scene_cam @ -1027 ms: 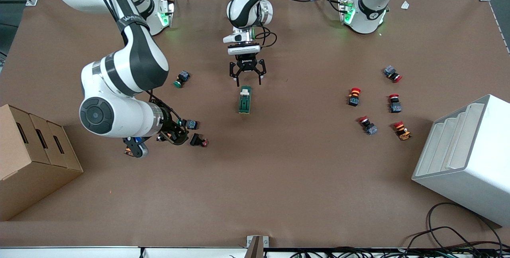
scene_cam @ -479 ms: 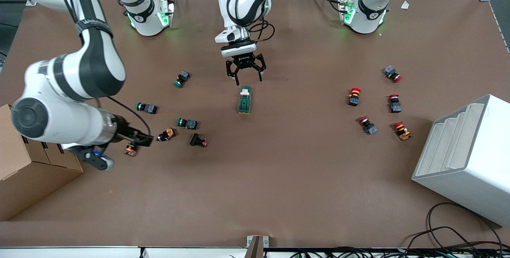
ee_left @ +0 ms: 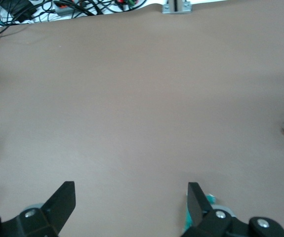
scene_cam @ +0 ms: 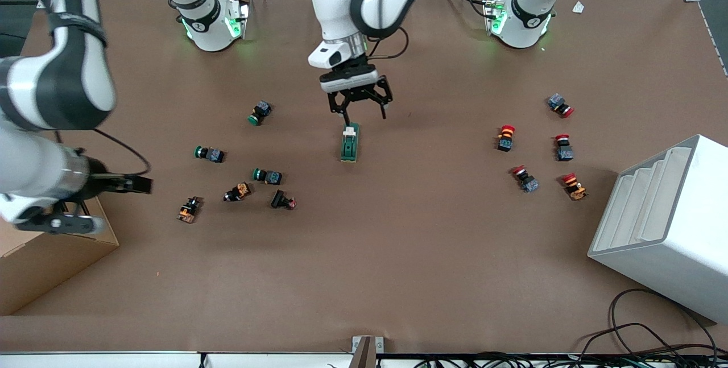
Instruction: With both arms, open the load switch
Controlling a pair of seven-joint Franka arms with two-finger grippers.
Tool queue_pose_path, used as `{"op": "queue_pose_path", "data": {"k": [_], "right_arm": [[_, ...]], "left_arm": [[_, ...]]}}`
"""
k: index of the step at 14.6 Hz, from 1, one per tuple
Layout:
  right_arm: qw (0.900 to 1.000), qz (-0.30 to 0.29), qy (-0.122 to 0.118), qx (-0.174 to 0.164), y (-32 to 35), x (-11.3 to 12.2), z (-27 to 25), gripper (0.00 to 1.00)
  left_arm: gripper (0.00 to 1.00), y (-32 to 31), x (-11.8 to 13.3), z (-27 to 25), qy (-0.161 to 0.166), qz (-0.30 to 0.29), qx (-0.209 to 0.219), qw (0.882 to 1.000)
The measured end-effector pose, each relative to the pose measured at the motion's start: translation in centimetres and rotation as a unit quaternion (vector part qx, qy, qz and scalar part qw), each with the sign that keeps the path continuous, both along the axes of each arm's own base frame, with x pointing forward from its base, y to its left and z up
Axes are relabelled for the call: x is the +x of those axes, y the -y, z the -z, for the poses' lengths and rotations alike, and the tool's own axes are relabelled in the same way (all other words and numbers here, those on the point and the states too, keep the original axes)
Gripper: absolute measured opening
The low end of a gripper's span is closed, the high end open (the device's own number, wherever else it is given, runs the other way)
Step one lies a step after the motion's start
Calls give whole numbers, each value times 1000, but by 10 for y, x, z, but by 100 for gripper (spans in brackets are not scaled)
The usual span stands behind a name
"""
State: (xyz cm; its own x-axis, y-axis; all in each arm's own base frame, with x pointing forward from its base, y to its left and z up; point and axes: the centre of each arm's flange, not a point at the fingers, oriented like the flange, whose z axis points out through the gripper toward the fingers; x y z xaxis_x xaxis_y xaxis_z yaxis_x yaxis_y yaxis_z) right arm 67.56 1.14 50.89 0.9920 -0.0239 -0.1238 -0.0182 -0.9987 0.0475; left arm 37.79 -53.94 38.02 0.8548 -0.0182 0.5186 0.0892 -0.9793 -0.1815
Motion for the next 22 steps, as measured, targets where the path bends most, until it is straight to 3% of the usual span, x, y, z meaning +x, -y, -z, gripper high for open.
{"op": "queue_pose_path", "data": {"k": [3, 7, 13, 17, 22], "right_arm": [[1000, -3, 2, 5, 53, -6, -11, 100], [1000, 8, -12, 7, 70, -12, -12, 100], [999, -4, -29, 13, 55, -19, -19, 100], [1000, -8, -20, 14, 48, -38, -59, 100], [1000, -14, -21, 15, 39, -64, -81, 100]], "left_arm": [[100, -57, 62, -56, -35, -3, -10, 999], [100, -142, 137, -109, -79, -34, -35, 996], [100, -277, 214, -161, -134, -18, -26, 990], [100, -371, 238, -189, -182, 17, -16, 983], [100, -431, 224, -234, -216, 51, -37, 974]]}}
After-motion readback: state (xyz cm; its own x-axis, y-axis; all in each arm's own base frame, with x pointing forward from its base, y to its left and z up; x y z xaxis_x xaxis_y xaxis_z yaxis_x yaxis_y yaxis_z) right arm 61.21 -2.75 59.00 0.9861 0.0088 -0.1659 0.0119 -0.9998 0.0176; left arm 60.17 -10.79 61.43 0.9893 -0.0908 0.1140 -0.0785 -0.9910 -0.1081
